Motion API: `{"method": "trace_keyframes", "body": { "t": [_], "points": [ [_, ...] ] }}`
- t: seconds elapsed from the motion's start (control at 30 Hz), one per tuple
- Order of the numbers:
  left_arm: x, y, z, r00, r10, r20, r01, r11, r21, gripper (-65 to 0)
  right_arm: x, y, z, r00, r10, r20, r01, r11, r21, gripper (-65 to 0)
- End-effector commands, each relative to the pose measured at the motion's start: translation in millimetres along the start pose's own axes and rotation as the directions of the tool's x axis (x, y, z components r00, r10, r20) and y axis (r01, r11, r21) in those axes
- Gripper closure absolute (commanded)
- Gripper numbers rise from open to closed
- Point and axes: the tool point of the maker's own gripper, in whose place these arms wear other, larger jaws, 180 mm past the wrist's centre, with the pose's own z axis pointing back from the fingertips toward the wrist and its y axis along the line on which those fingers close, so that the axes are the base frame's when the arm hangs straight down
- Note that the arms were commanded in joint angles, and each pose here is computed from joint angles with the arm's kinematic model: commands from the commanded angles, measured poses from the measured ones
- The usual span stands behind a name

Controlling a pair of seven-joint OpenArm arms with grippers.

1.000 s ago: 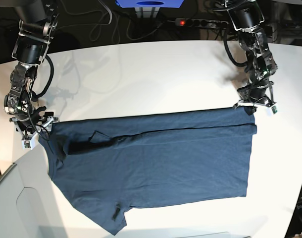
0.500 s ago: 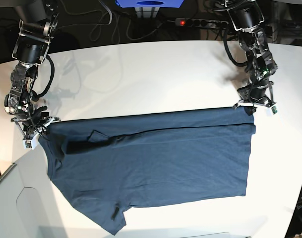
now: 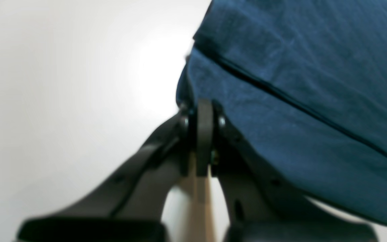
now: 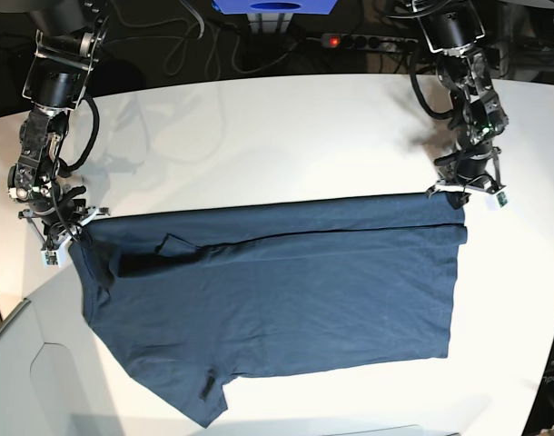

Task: Fold the T-shirt properly
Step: 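Lift the folded edge with both grippers and pull it back toward the arms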

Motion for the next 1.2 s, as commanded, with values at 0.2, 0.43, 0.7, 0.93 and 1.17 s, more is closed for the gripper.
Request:
{"method": "trace_keyframes", "body": {
  "t": [0.2,0.43,0.7,0.93,1.17],
  "points": [
    [1.4,9.3,3.9,1.000,-0.017,-0.003,0.017,1.000,0.022,0.0,6.0,-11.6,10.0,0.999,0.040,0.012,-0.040,0.999,-0.028,-0.1],
    [20.4,5.6,19.8,0.996,-0.066,0.052,0.065,0.998,0.011,0.0,27.3,-4.7,42.7,0.986,0.141,0.089,-0.136,0.989,-0.063,-0.1],
    [12.4,10.5,40.9,0.993,-0.109,0.046,0.109,0.994,0.016,0.0,29.4,-3.7,69.3,0.971,0.218,0.100,-0.209,0.973,-0.098,-0.1],
    [21.2,4.7,57.9,0.986,-0.148,0.081,0.148,0.989,0.005,0.0,19.7,-0.8,81.9,0.962,0.256,0.093,-0.247,0.963,-0.105,-0.1],
    [35.2,11.0,63.6,0.982,-0.151,0.115,0.149,0.989,0.026,0.0,23.4,-3.2,90.4,0.952,0.289,0.101,-0.277,0.953,-0.121,-0.1]
  ]
}}
